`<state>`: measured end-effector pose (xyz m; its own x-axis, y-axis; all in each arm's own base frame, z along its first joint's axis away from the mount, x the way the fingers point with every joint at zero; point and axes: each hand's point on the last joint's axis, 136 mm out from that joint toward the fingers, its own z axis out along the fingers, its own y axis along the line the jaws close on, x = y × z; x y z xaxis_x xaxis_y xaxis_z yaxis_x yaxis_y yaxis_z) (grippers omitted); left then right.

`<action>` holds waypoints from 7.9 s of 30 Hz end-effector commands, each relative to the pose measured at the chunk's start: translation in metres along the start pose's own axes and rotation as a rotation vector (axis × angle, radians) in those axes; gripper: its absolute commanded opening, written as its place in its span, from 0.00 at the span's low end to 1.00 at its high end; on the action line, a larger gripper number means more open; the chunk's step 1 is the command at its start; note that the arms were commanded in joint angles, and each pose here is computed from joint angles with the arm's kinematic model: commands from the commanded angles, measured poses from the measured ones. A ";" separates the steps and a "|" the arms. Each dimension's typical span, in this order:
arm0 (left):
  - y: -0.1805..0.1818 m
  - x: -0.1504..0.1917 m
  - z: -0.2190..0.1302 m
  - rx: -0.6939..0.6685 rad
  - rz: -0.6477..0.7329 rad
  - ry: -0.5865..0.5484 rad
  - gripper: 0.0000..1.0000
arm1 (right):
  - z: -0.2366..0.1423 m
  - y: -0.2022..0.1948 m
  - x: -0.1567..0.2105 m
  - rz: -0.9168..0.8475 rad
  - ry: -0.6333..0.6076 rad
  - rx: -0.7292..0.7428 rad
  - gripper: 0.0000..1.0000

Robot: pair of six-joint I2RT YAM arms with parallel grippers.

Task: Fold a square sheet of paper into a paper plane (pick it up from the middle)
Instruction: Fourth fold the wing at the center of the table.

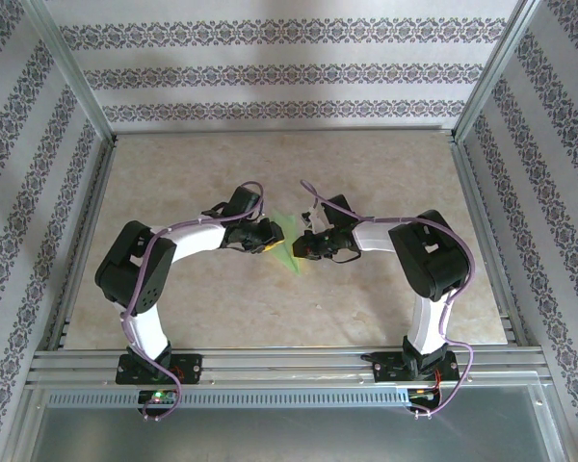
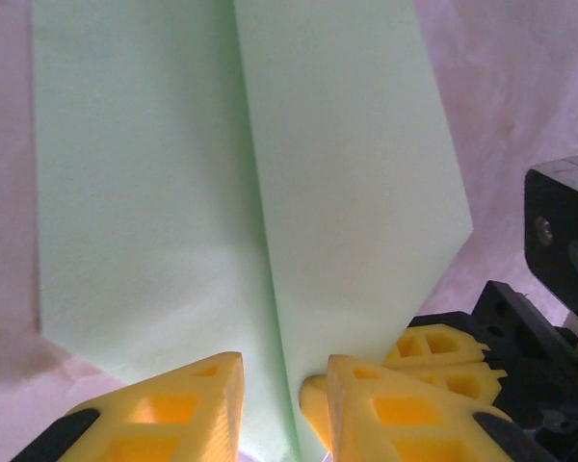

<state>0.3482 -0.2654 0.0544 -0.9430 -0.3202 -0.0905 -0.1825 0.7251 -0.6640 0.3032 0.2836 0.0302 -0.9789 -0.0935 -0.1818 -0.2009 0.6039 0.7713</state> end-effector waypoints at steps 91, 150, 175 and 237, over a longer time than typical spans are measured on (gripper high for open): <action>-0.018 -0.002 0.036 0.197 0.025 0.037 0.19 | 0.008 -0.041 0.028 0.207 0.134 -0.004 0.07; -0.026 -0.003 0.022 0.190 0.033 0.023 0.20 | 0.004 -0.040 0.048 0.249 0.181 0.066 0.10; 0.015 0.001 0.048 0.053 -0.039 0.048 0.19 | -0.013 -0.014 0.048 0.228 0.171 0.025 0.17; 0.030 0.009 0.054 0.008 -0.067 0.085 0.18 | 0.007 0.001 0.034 0.152 0.089 0.036 0.11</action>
<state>0.3622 -0.2906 0.0237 -0.9512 -0.3062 -0.0378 -0.1784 0.6459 -0.7423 0.2745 0.2859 0.0255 -0.9977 -0.0612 -0.0292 -0.0620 0.6493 0.7580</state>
